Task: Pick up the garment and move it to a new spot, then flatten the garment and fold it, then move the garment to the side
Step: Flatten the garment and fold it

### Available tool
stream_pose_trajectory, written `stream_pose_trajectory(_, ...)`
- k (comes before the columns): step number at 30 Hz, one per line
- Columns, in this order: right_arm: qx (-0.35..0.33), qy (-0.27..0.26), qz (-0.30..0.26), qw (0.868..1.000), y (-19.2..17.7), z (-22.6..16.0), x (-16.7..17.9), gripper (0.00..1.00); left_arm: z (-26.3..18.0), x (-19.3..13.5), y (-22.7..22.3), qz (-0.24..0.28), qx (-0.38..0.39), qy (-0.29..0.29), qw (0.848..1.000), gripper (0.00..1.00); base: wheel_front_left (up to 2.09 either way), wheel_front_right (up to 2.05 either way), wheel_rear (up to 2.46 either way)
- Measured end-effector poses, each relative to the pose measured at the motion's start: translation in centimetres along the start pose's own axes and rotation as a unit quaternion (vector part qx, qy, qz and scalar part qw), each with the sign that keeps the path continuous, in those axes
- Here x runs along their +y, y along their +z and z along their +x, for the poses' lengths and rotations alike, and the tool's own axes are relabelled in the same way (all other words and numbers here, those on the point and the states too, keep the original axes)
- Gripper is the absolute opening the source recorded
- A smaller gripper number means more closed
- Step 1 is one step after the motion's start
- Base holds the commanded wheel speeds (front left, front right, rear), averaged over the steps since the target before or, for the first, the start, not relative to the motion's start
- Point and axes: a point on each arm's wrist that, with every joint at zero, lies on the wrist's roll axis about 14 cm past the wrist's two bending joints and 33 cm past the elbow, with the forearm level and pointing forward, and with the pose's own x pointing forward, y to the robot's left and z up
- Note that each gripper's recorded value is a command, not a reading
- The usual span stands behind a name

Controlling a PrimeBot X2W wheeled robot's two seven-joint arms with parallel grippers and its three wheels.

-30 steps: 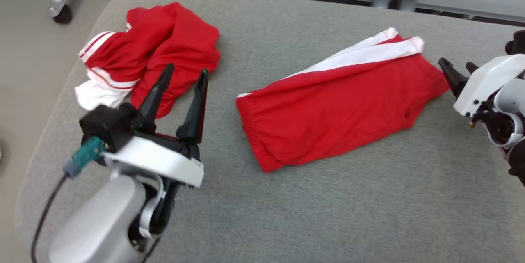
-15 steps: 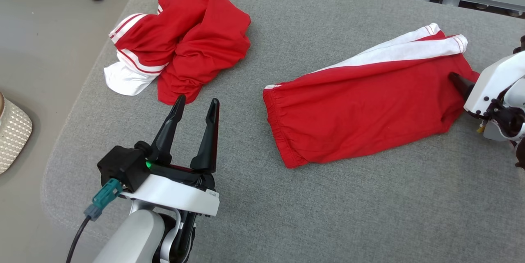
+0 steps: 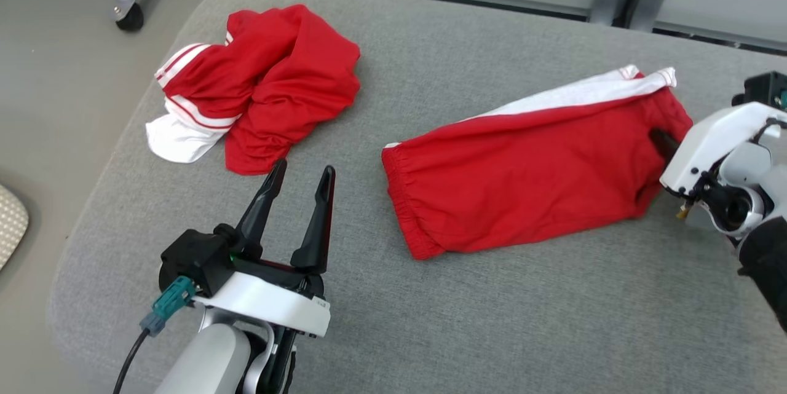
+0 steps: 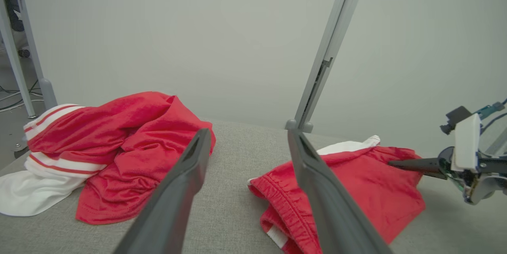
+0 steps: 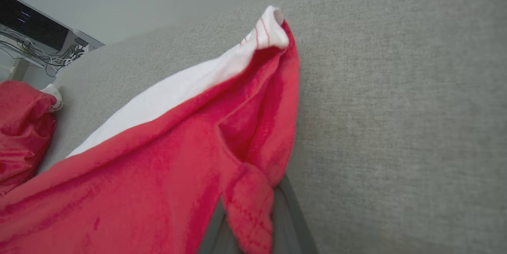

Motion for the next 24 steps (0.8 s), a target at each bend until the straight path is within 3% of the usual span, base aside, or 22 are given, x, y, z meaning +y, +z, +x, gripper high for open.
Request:
stream_pose_trajectory(11,-0.067,-0.033,0.048,0.996,-0.3,-6.2,-4.2,0.0,0.1,-3.1,-0.7,-0.015,0.006,-0.048,0.999,1.0,0.0,0.0,0.0)
stream_pose_trajectory(24,-0.142,-0.114,0.08,0.98,-2.3,-15.5,-10.6,0.0,-1.2,-5.0,0.0,-0.014,-0.004,-0.076,0.997,1.0,0.0,0.0,0.0)
